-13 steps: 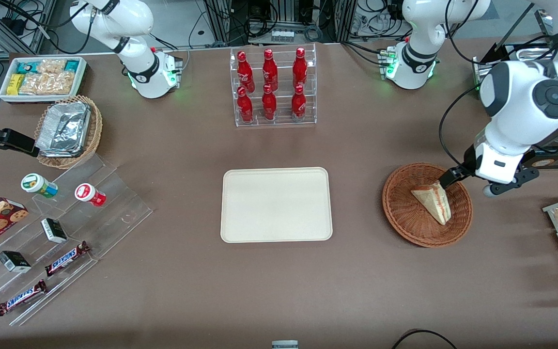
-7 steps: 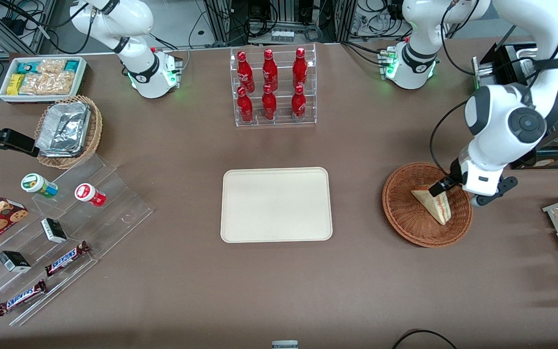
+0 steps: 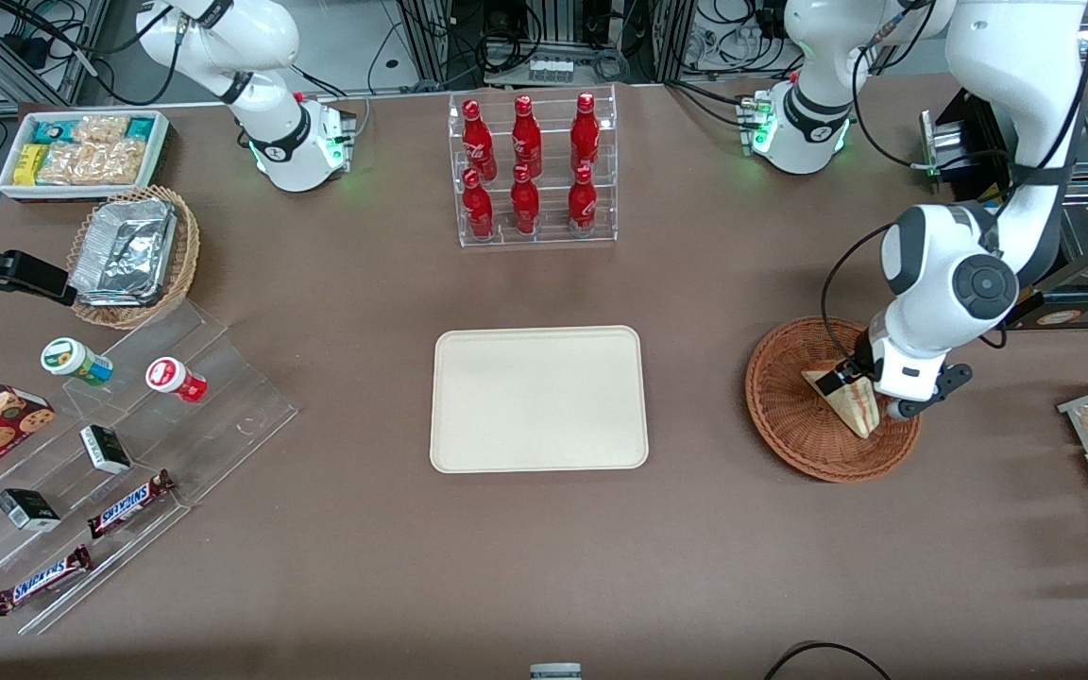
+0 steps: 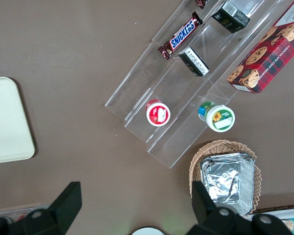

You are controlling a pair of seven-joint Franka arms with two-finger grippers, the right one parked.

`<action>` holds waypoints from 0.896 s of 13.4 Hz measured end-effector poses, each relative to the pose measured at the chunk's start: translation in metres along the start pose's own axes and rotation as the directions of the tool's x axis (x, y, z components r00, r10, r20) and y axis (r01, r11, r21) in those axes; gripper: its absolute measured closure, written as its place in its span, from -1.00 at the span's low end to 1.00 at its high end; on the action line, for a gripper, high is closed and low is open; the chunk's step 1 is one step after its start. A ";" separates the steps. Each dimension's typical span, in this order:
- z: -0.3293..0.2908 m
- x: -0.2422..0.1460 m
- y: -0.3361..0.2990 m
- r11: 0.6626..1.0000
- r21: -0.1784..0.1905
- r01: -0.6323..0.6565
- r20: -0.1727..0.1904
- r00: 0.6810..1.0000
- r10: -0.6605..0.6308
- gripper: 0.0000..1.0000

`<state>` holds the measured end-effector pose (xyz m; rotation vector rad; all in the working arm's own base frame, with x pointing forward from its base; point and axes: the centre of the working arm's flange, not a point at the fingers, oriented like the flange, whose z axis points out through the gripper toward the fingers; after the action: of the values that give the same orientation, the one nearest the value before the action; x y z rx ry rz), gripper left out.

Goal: Place sandwich from basket to tray
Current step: 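Close the left gripper on the wrapped sandwich's upright edge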

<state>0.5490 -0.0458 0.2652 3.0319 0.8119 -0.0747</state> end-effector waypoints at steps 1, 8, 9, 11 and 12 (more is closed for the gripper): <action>0.007 0.000 0.000 1.000 0.004 0.002 0.008 1.000 -0.002 -1.00; 0.017 0.007 -0.011 1.000 0.011 0.028 0.020 0.999 -0.028 0.33; 0.016 0.007 -0.010 1.000 0.012 0.024 0.016 1.000 -0.024 0.37; 0.010 0.012 -0.007 1.000 0.020 0.003 -0.004 1.000 -0.003 0.43; 0.004 0.014 -0.004 1.000 0.028 -0.006 -0.002 1.000 0.006 0.45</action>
<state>0.5587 -0.0359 0.2608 3.0610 0.8086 -0.0830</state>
